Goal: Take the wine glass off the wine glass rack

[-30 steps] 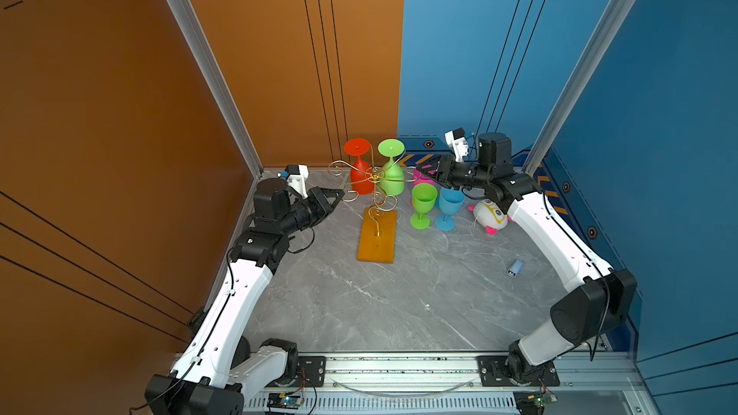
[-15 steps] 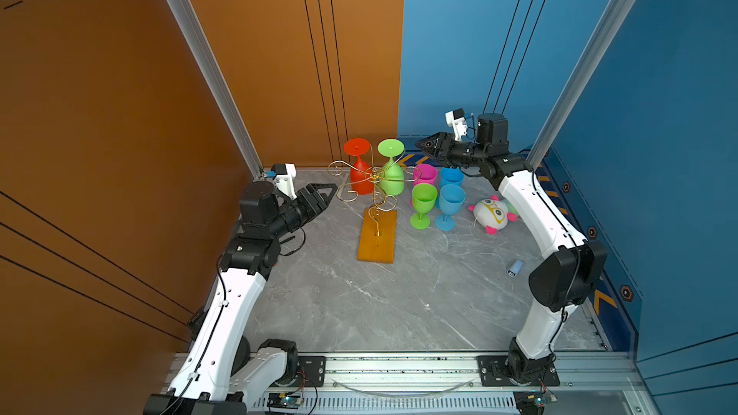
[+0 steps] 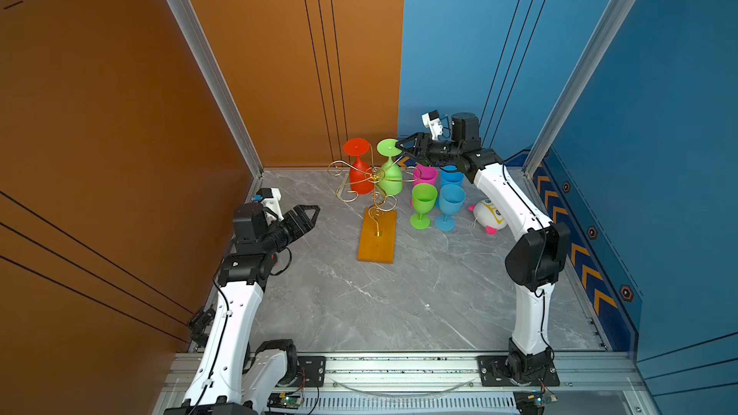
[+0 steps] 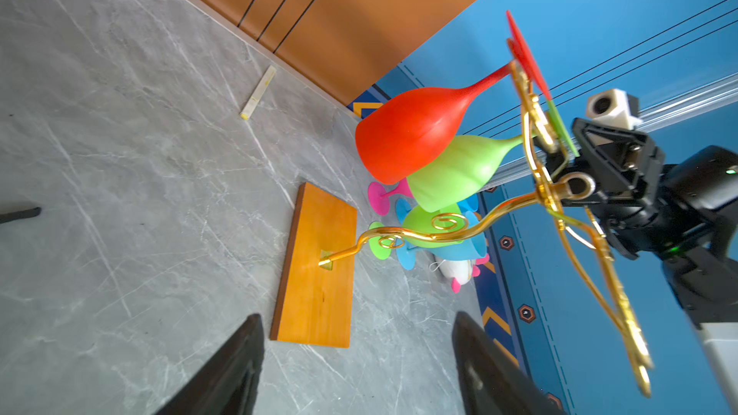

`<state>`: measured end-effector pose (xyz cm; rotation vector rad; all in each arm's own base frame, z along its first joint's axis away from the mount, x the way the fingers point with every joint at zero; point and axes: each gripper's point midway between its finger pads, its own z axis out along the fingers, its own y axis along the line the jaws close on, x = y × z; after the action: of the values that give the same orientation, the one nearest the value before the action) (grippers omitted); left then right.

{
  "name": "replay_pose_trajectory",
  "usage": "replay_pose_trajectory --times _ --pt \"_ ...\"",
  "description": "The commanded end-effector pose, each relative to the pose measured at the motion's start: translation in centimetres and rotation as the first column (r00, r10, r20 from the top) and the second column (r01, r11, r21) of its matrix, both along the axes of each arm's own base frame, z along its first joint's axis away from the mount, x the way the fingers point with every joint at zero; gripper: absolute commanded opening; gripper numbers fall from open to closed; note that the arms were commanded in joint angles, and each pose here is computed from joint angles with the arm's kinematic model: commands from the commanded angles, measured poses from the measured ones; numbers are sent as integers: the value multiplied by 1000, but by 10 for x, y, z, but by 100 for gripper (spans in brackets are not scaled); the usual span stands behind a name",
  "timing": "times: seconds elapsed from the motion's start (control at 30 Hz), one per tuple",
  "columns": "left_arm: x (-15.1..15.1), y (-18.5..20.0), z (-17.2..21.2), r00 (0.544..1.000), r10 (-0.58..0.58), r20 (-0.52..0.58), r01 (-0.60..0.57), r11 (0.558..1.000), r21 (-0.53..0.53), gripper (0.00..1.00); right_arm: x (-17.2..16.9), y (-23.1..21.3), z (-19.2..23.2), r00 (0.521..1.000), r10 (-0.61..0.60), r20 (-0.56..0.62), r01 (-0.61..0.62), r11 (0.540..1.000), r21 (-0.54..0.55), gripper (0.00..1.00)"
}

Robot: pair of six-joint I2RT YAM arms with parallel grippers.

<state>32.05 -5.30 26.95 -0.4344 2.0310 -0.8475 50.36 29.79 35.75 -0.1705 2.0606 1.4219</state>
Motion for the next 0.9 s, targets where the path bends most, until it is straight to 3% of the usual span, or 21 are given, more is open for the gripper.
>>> replay_pose_trajectory --times 0.0,0.2,0.37,0.63,0.87 --pt "0 6 -10 1000 5 1 -5 998 63 75 4 7 11 999 24 31 -25 999 30 57" --pt "-2 6 -10 1000 -1 10 0 997 76 76 6 15 9 999 34 30 -35 999 29 55" --pt "-6 4 -6 1000 -11 24 9 998 69 76 11 20 -4 999 32 10 -32 999 8 45" --pt "-11 4 -1 999 -8 39 5 998 69 76 6 3 -13 998 -19 54 27 988 -153 26" --pt "-10 4 1 999 -10 39 7 998 61 76 -4 -6 0 993 -31 111 55 974 -219 20"
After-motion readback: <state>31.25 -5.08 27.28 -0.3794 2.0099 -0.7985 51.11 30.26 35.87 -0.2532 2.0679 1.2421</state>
